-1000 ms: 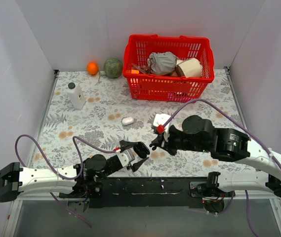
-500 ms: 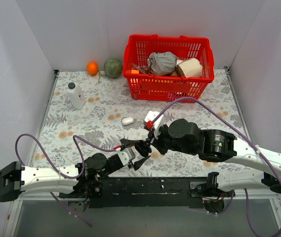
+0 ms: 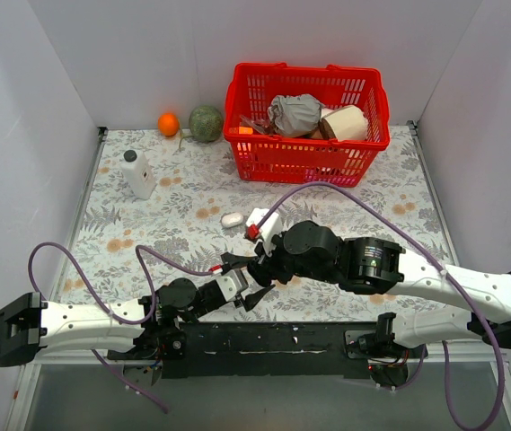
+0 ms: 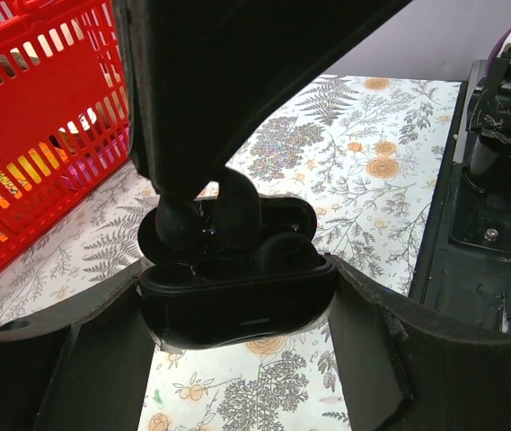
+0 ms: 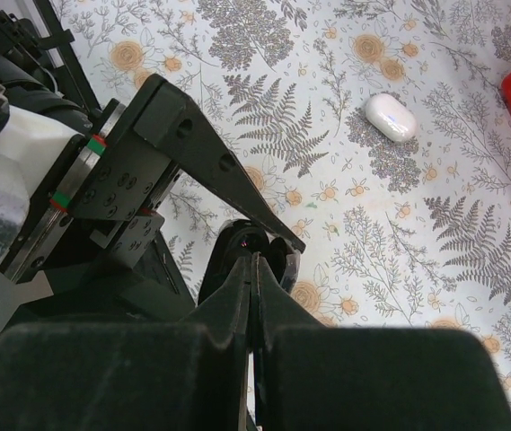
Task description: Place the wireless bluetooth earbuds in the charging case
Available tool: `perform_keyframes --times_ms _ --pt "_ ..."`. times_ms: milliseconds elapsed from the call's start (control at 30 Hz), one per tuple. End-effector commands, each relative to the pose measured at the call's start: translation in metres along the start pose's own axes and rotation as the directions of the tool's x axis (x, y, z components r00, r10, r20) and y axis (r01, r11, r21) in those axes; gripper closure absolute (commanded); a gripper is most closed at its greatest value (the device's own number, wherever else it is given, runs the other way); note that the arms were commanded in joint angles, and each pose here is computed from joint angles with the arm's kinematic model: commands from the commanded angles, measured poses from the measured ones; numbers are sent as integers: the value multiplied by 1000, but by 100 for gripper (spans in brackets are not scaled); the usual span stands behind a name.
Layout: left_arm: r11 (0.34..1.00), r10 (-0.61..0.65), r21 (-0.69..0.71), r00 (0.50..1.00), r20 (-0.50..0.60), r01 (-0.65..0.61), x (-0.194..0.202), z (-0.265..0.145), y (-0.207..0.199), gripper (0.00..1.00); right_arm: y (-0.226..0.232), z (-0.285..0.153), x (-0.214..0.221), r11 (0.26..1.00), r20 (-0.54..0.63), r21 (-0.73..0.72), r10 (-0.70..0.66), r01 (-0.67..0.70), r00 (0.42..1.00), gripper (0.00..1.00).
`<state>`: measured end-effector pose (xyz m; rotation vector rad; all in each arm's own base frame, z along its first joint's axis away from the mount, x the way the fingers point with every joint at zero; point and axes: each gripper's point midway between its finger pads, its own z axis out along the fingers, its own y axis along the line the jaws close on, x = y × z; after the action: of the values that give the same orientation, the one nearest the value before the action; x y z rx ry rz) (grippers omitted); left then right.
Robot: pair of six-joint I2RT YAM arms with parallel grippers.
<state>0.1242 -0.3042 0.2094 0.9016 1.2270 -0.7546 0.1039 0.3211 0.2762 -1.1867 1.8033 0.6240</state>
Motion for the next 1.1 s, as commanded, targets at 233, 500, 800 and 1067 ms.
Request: perform_keyframes --times_ms 233,500,800,1067 --pt "1000 -23 -2 998 59 23 -23 5 2 100 -6 11 -1 998 -6 55 0 1 1000 99" --pt "1000 -25 -4 998 61 25 -23 5 2 100 -9 14 5 997 -31 78 -20 22 999 99" --pt "1000 -25 -6 998 63 26 -24 6 3 100 -11 15 9 994 -62 92 -53 58 997 99" --pt "999 -35 5 997 68 35 -23 6 0 100 -1 15 11 994 -53 57 -88 91 995 99"
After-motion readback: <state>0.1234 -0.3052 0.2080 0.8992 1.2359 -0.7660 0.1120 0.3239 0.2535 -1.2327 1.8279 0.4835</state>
